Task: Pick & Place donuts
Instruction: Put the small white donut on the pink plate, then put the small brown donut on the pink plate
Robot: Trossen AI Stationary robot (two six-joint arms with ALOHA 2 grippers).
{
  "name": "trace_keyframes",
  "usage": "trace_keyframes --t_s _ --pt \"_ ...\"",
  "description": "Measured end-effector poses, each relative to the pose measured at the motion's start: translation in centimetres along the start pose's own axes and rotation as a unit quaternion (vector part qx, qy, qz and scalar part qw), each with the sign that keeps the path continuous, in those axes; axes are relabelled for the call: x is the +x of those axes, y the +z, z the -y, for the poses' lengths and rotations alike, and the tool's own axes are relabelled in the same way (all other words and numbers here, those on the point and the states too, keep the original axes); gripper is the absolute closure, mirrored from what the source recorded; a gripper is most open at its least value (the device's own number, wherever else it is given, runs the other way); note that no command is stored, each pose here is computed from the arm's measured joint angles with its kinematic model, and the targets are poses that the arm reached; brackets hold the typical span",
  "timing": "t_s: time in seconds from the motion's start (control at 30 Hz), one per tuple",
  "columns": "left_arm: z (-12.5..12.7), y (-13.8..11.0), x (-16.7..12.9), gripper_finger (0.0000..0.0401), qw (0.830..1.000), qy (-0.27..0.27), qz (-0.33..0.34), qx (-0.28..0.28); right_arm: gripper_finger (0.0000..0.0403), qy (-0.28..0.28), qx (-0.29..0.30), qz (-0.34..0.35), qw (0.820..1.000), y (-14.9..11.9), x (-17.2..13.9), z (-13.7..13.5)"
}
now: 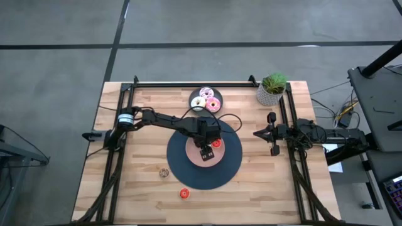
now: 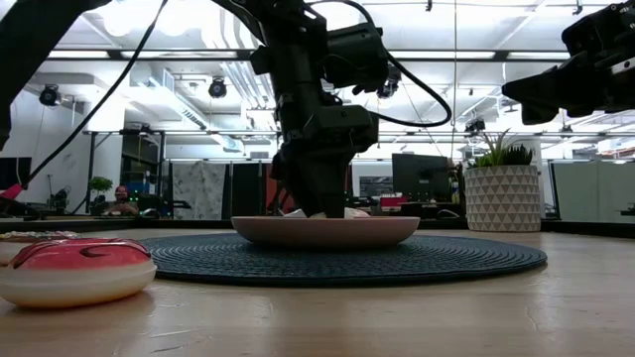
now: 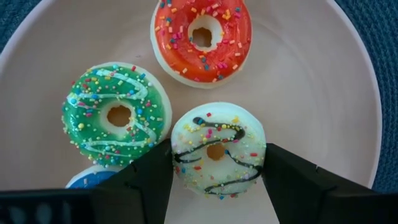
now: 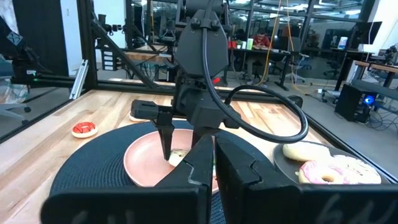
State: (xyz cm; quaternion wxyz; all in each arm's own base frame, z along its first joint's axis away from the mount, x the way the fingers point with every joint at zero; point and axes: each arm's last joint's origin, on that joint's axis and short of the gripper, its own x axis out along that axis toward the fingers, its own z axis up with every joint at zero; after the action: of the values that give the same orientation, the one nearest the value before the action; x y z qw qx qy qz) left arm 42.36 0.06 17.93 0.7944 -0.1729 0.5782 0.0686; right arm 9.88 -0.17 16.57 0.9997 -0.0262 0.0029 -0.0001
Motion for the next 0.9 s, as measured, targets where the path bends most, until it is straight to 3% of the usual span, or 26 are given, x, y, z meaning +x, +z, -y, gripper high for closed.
trace_keyframes --t_s 0.3,0.53,0.9 --pt "0.0 0.0 -0.1 0.0145 1.000 0.001 0.002 0.000 0.0394 0.000 0.000 0.000 1.000 0.0 0.0 0.0" --pt "0.0 0.0 -0.3 0.0140 1.000 0.004 -0.006 -0.001 0.0394 0.000 0.000 0.000 1.000 0.0 0.0 0.0" --pt "0.9 -0.2 -5.1 0.0139 1.000 -0.008 0.020 0.009 0.0394 0.000 0.000 -0.002 1.000 0.0 0.0 0.0"
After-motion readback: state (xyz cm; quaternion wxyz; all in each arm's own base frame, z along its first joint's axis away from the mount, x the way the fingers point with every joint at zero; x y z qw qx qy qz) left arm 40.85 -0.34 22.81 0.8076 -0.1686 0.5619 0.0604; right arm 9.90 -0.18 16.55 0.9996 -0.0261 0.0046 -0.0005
